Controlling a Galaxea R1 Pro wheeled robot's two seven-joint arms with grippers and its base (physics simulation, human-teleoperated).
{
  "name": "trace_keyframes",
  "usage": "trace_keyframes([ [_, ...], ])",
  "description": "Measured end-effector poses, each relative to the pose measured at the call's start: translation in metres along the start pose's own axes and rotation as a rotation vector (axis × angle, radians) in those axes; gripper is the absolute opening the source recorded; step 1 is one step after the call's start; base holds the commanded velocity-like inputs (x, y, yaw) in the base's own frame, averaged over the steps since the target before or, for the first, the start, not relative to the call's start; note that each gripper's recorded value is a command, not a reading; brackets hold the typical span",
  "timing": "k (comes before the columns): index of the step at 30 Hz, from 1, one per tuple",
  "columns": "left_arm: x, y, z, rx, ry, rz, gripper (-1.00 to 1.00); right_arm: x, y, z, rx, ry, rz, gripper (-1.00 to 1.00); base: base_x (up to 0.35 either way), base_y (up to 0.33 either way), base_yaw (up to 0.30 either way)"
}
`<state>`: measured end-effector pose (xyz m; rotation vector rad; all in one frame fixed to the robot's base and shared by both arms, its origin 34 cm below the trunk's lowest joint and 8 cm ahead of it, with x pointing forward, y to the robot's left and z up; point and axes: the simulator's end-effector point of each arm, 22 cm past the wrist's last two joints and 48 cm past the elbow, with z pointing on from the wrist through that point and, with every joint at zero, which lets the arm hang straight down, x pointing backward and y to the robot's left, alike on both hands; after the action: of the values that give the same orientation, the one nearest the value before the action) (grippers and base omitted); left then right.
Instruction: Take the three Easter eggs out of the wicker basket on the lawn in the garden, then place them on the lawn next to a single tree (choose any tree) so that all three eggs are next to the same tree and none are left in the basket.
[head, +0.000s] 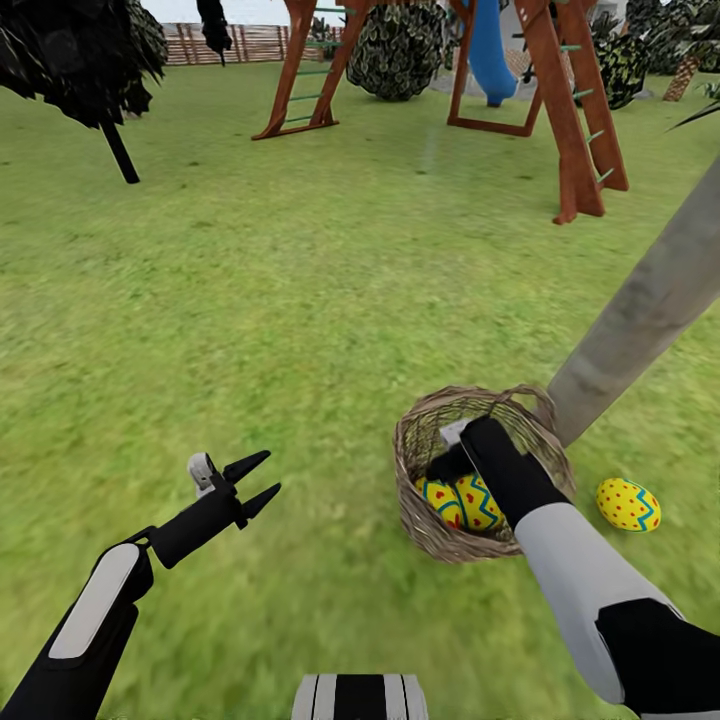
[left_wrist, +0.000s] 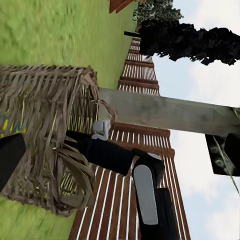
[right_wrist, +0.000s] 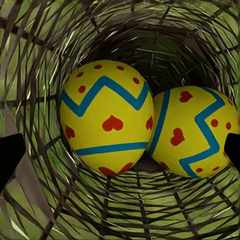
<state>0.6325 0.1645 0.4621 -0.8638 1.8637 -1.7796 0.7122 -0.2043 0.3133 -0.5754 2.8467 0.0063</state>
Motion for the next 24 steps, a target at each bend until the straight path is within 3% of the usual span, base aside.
trace_keyframes([
  [11, 0.0, 0.026, 0.002, -0.03, 0.0, -0.035, 1.0, -0.007, -0.007, 0.014, 0.014, -0.03, -0.018, 1.0, 0.0, 0.0, 0.0],
  [24, -0.001, 0.056, 0.001, -0.065, -0.001, -0.074, 1.0, 0.007, 0.0, 0.045, -0.012, -0.003, -0.024, 1.0, 0.0, 0.0, 0.0],
])
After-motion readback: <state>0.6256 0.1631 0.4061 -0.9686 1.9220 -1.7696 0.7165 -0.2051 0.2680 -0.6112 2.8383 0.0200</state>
